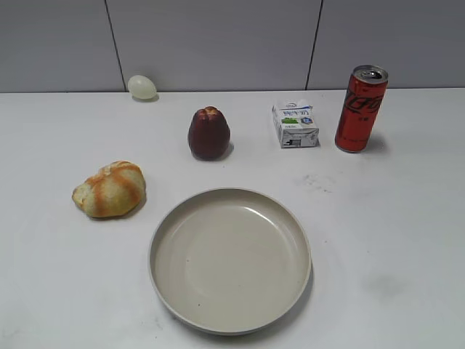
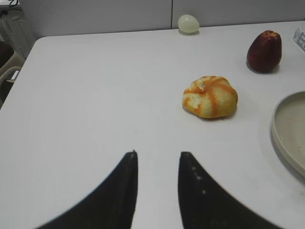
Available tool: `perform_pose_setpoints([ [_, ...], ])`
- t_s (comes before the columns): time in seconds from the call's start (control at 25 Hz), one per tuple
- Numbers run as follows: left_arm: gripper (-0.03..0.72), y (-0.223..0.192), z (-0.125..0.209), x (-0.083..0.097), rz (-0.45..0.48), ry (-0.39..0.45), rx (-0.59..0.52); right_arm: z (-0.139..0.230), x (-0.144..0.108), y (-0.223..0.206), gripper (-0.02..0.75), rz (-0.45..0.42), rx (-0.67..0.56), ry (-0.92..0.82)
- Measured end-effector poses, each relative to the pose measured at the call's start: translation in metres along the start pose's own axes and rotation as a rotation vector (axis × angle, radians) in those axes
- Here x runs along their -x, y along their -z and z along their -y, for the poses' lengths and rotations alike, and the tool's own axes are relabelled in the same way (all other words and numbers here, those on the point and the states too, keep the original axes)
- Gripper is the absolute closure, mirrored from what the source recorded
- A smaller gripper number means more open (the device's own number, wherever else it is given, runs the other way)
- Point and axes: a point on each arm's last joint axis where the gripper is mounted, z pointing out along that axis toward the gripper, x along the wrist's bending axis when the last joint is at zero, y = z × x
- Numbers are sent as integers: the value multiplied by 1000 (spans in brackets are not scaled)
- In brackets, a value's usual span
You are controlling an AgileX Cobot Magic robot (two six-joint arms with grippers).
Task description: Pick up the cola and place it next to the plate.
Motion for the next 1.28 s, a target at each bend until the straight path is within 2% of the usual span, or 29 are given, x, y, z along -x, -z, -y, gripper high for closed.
perform_pose_setpoints([
  [1.0,456,0,0,0,0,0,0,0,0,0,184,3,0,2],
  [1.28,456,0,0,0,0,0,0,-27,1,-25,112,2,-98,-14],
])
